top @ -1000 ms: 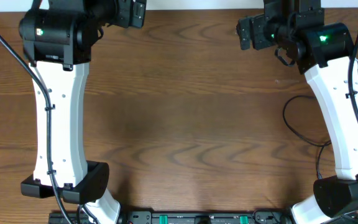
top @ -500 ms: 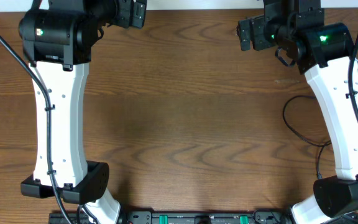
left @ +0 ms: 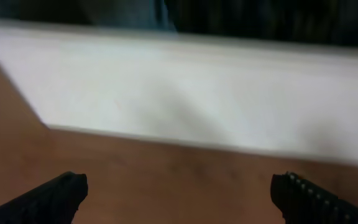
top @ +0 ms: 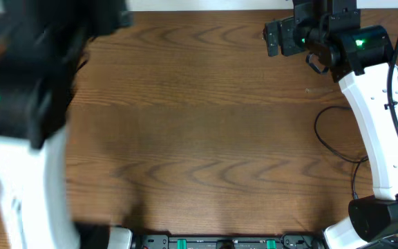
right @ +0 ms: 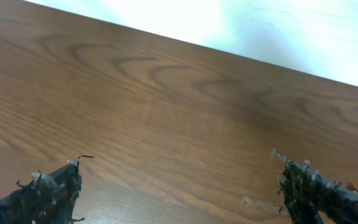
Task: Untangle cables
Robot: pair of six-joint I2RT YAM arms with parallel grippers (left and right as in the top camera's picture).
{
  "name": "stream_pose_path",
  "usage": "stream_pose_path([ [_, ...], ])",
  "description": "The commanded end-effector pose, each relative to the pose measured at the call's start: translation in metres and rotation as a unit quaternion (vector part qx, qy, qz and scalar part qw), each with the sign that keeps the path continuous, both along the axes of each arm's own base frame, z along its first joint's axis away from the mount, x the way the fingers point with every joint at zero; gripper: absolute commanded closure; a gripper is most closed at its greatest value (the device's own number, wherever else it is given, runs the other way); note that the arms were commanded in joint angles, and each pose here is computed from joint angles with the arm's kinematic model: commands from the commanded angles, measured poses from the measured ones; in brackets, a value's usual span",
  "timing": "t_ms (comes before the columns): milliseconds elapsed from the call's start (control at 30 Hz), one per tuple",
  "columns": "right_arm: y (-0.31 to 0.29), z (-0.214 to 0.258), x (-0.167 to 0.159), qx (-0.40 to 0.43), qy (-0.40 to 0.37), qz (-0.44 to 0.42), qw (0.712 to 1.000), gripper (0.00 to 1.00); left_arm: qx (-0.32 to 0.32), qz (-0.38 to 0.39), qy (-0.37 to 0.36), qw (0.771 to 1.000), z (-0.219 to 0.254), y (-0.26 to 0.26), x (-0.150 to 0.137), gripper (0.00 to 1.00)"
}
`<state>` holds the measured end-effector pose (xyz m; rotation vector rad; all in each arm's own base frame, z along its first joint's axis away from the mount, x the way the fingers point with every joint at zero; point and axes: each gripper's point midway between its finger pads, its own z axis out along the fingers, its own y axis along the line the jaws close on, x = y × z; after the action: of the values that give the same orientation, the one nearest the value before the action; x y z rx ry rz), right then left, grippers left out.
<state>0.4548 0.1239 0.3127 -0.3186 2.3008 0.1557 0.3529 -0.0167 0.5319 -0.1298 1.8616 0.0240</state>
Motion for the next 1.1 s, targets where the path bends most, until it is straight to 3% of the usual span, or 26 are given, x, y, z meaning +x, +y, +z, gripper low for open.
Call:
stream_pose_path([
  [0, -0.003, 0.013, -0.005, 0.005, -0.014, -0.007, 1.0, 0.01, 0.064, 0.038, -0.068, 0.995, 0.033, 0.03, -0.067, 0.01],
  [167, -0.003, 0.013, -0.005, 0.005, -0.014, -0.007, 1.0, 0.01, 0.077, 0.033, -0.154, 0.985, 0.007, 0.039, -0.103, 0.01],
  [333, -0.003, 0.013, -0.005, 0.005, -0.014, -0.007, 1.0, 0.01, 0.065, 0.051, -0.202, 0.976, -0.076, 0.047, -0.11, 0.01],
  [667, -0.003, 0.013, -0.005, 0.005, -0.014, -0.007, 1.0, 0.01, 0.077, 0.068, -0.106, 0.989, -0.27, 0.059, -0.112, 0.01],
  [1067, -0.003, 0.013, -0.005, 0.005, -0.014, -0.007, 1.0, 0.01, 0.082, 0.074, -0.062, 0.992, -0.363, 0.062, -0.124, 0.01],
])
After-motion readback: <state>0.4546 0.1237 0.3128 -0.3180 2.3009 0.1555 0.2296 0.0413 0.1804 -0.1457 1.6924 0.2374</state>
